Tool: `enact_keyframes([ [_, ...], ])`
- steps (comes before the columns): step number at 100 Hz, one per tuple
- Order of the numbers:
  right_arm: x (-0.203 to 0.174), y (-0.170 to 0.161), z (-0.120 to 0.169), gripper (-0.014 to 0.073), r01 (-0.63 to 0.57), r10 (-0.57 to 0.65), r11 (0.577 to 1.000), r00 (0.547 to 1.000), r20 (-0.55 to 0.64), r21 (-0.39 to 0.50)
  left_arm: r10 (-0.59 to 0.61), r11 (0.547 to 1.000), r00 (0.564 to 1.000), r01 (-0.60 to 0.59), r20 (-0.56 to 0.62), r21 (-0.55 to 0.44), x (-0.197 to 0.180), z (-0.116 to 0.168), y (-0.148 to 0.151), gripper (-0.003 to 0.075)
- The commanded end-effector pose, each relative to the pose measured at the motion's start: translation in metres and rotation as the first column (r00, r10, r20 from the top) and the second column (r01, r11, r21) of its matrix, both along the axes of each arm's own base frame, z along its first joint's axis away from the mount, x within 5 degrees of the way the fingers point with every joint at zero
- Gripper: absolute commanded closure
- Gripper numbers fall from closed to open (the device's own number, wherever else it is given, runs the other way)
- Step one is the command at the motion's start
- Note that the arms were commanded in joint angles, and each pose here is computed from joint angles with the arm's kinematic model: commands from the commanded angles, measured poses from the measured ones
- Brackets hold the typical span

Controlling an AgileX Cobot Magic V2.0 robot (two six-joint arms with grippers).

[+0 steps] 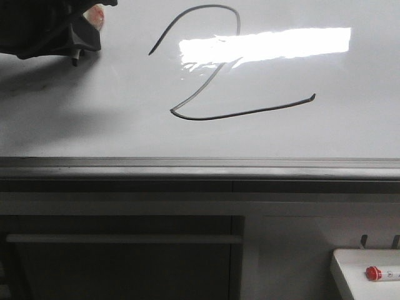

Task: Write number 2 on whiteboard

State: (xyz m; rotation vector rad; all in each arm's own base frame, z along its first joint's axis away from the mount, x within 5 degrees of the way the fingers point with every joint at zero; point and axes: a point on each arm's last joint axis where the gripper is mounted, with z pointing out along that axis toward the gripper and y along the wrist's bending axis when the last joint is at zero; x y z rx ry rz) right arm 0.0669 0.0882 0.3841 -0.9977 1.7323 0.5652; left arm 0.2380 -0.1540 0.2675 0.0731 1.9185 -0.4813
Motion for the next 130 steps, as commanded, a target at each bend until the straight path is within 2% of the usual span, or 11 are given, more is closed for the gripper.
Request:
enact_keyframes([
  [1,0.001,0.0,0.014,0.0666,0.015,-0.019,0.996,0.999,0.048,0.088,0.038,0.999,0.998,-0.036,0.049,-0.039,0.004,0.012,0.0,0.074],
  [10,0.0,0.0,0.014,0.0666,0.011,-0.015,0.995,0.999,0.039,0.097,0.025,0.999,1.0,-0.024,0.012,-0.048,0.003,0.009,-0.001,0.0734],
  [17,0.0,0.0,0.014,0.0666,0.01,-0.013,0.995,0.999,0.035,0.101,0.013,0.999,1.0,-0.014,-0.002,-0.046,0.002,0.007,-0.002,0.0687],
  [22,0.0,0.0,0.015,0.0666,0.01,-0.013,0.994,0.999,0.035,0.105,0.012,0.999,1.0,-0.012,-0.006,-0.044,0.002,0.006,-0.003,0.0627],
  [34,0.0,0.001,0.015,0.0666,0.007,-0.01,0.993,1.0,0.029,0.115,0.012,0.999,1.0,-0.012,-0.006,-0.044,0.002,0.006,-0.003,0.0424],
  [39,-0.001,0.001,0.015,0.0666,0.006,-0.009,0.993,1.0,0.025,0.119,0.012,0.999,1.0,-0.012,-0.006,-0.044,0.002,0.006,-0.003,0.0378],
  [64,-0.002,0.002,0.016,0.0666,-0.003,0.003,0.99,1.0,0.001,0.141,0.012,0.999,1.0,-0.012,-0.003,-0.047,0.002,0.008,-0.002,0.0347],
  [83,-0.002,0.002,0.016,0.0666,-0.005,0.005,0.989,1.0,-0.005,0.147,-0.006,0.997,1.0,0.007,0.015,-0.072,-0.005,0.019,0.001,0.0189],
  [108,-0.001,0.001,0.016,0.0666,0.005,-0.008,0.992,1.0,0.026,0.124,-0.081,0.987,0.992,0.093,0.094,-0.13,-0.032,0.056,0.013,0.0193],
  [120,0.003,-0.001,0.016,0.0666,0.026,-0.034,0.995,0.996,0.086,0.094,-0.151,0.982,0.972,0.168,0.179,-0.085,-0.05,0.075,0.02,0.0232],
  [130,0.007,-0.003,0.01,0.0666,0.052,-0.064,0.996,0.985,0.162,0.079,-0.214,0.972,0.948,0.23,0.234,-0.042,-0.068,0.089,0.028,0.0298],
])
